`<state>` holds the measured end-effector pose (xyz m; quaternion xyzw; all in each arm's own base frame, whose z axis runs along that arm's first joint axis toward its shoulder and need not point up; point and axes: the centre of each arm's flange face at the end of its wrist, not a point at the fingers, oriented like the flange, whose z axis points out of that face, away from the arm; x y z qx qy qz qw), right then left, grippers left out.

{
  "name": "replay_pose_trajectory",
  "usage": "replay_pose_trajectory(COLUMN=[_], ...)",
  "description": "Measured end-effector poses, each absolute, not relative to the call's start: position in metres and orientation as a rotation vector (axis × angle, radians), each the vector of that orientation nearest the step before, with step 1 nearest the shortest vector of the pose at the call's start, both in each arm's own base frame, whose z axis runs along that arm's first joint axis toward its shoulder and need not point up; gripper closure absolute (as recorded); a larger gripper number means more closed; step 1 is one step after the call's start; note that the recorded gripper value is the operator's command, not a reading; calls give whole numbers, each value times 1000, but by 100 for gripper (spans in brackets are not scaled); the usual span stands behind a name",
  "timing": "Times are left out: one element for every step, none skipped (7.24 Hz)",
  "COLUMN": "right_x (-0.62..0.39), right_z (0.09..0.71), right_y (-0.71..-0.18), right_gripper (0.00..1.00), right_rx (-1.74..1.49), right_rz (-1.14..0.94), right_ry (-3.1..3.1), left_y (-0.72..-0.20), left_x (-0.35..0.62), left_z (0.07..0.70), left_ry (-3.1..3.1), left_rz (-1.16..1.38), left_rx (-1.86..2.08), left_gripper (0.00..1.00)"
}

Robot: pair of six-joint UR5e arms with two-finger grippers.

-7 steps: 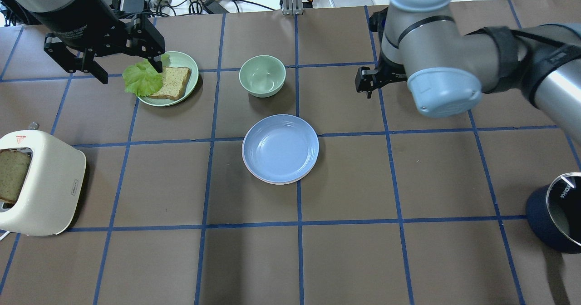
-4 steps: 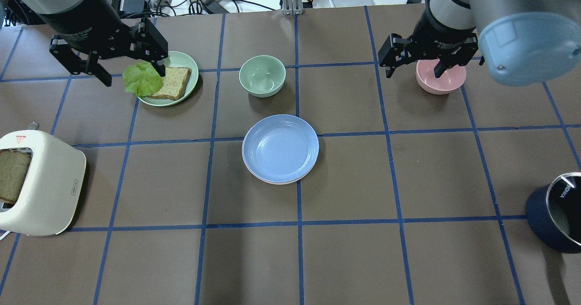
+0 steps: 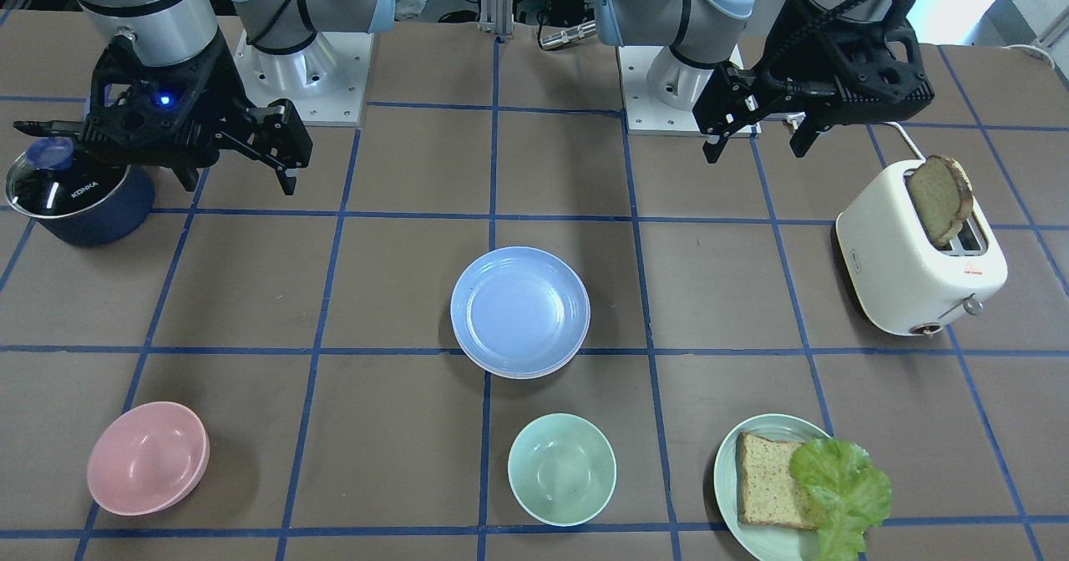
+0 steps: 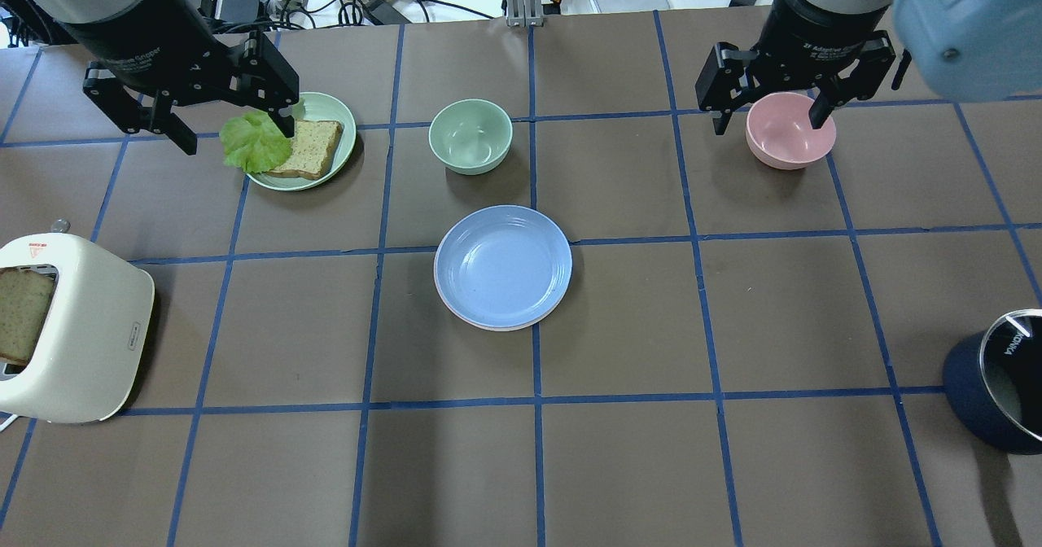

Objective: Stack three plates with pink and blue

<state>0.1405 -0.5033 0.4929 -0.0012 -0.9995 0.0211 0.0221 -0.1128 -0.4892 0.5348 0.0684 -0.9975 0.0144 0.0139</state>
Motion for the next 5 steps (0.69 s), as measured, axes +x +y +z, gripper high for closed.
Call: replay_pose_trajectory(right_x=[140, 140, 139, 139, 139], right_z=[490, 490, 490, 492, 493], right_y=[-502, -501, -501, -501, -501], right_gripper=[0, 0, 0, 0, 0], right_rx=[-6, -6, -7, -10, -17], right_rz=[57, 57, 60, 65, 74], right_ry=[-3094, -3093, -3091, -3093, -3098], left_y=[-490, -491, -491, -491, -491], left_x=[-112, -112, -112, -112, -111], left_z=[535, 534, 534, 535, 535], left_ry=[-3106, -3107, -3106, -3106, -3106], left_rz=[45, 44, 47, 48, 49], left_rx=[215, 215, 217, 219, 219], left_gripper=[0, 0, 0, 0, 0])
